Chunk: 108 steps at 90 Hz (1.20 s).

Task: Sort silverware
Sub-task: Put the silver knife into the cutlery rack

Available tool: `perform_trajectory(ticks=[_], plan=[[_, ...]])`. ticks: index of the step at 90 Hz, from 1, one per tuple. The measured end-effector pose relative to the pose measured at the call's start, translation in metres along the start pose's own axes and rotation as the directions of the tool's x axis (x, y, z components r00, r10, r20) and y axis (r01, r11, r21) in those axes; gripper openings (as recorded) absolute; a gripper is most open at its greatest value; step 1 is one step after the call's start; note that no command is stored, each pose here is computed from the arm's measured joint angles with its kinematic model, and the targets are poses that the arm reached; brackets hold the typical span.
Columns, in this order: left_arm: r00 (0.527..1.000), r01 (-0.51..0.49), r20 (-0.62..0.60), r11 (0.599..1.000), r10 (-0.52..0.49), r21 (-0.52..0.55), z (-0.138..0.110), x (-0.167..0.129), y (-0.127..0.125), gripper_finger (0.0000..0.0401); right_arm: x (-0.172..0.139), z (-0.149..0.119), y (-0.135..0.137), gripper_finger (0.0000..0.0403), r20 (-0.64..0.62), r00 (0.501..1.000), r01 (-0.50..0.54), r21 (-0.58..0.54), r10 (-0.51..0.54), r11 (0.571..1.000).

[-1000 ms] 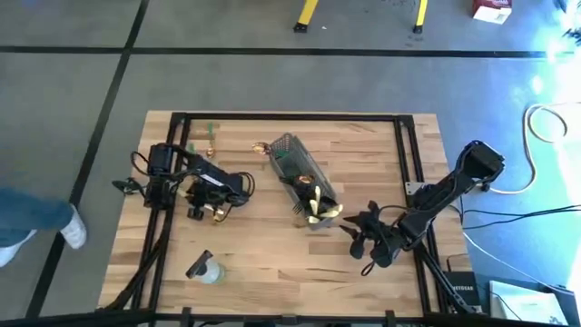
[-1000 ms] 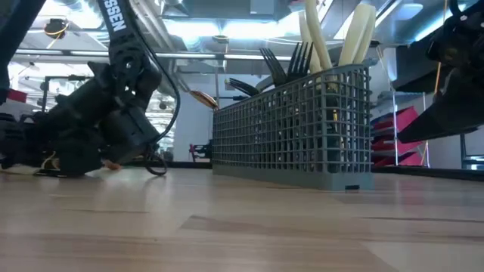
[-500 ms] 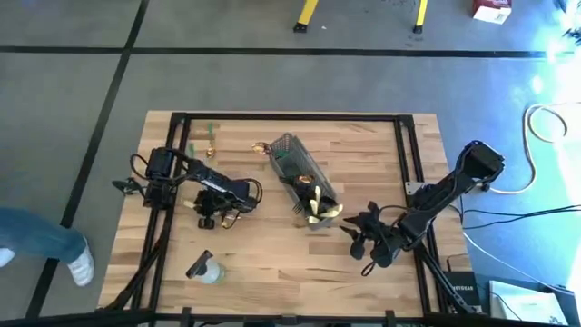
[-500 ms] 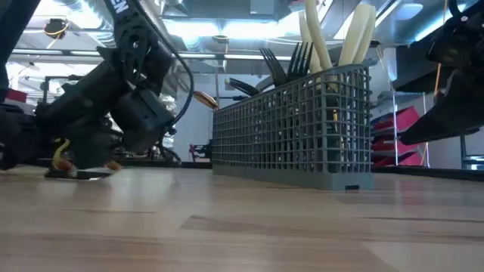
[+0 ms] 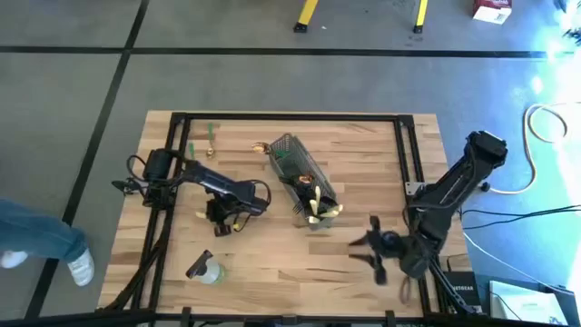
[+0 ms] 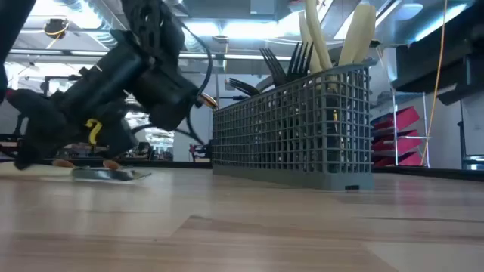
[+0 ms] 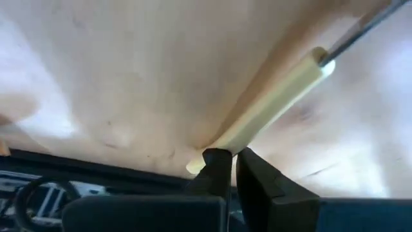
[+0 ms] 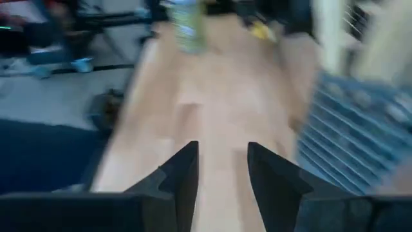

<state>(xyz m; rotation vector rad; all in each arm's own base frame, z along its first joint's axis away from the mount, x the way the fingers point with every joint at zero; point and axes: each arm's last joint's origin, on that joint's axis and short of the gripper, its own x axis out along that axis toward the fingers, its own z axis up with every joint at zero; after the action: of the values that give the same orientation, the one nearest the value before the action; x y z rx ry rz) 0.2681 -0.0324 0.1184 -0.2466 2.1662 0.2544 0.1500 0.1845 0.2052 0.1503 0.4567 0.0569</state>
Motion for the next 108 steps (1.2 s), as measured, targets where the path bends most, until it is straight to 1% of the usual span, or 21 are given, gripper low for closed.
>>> perform_trajectory(ticks=[7,12,28,38,47,57,64,74,81,92,95,108], plan=[[0.999,0.027,0.031,0.999,-0.026,-0.030,0.001,-0.002,-0.008,0.0000,-0.003,0.008,0.012,0.0117,0.040,0.997,-0.070,-0.056,0.072,0.996],[0.997,0.040,0.060,0.998,-0.038,-0.040,0.001,-0.004,-0.014,0.0000,-0.002,0.013,0.016,0.0117,0.060,0.994,-0.082,-0.107,0.089,0.991],[0.995,0.041,0.094,0.997,-0.035,-0.061,-0.001,-0.006,-0.029,0.0001,0.002,0.042,0.027,0.0117,0.134,0.989,-0.037,-0.214,0.067,0.976],[0.993,0.038,0.112,0.996,-0.029,-0.081,-0.002,-0.007,-0.036,0.0001,0.014,0.064,0.028,0.0117,0.156,0.987,0.014,-0.248,0.026,0.969],[0.992,0.022,0.123,0.995,-0.010,-0.095,-0.004,-0.006,-0.039,0.0000,0.033,0.085,0.023,0.0117,0.111,0.993,0.057,-0.279,-0.026,0.959],[0.991,0.002,0.134,0.993,0.013,-0.117,-0.005,-0.005,-0.041,0.0000,0.056,0.106,0.016,0.0117,0.016,0.994,0.107,-0.314,-0.107,0.943],[0.990,-0.006,0.139,0.993,0.023,-0.119,-0.005,-0.005,-0.042,0.0000,0.069,0.117,0.010,0.0117,-0.045,0.989,0.120,-0.331,-0.143,0.936],[0.986,-0.034,0.157,0.989,0.057,-0.143,-0.006,-0.004,-0.043,0.0002,0.083,0.118,0.006,0.0117,-0.121,0.981,0.099,-0.347,-0.150,0.933],[0.981,-0.062,0.173,0.988,0.086,-0.138,-0.007,-0.004,-0.044,0.0011,0.086,0.115,0.007,0.0117,-0.142,0.980,0.081,-0.346,-0.137,0.935],[0.979,-0.071,0.179,0.989,0.094,-0.132,-0.007,-0.003,-0.045,0.0040,0.087,0.112,0.006,0.0117,-0.153,0.978,0.085,-0.330,-0.142,0.940],[0.974,-0.061,0.210,0.991,0.085,-0.119,-0.004,-0.002,-0.047,0.0050,0.087,0.111,0.006,0.0117,-0.157,0.977,0.086,-0.331,-0.145,0.940],[0.970,-0.072,0.223,0.992,0.093,-0.101,-0.005,-0.001,-0.051,0.0092,0.087,0.111,0.005,0.0117,-0.158,0.977,0.087,-0.331,-0.146,0.940]])
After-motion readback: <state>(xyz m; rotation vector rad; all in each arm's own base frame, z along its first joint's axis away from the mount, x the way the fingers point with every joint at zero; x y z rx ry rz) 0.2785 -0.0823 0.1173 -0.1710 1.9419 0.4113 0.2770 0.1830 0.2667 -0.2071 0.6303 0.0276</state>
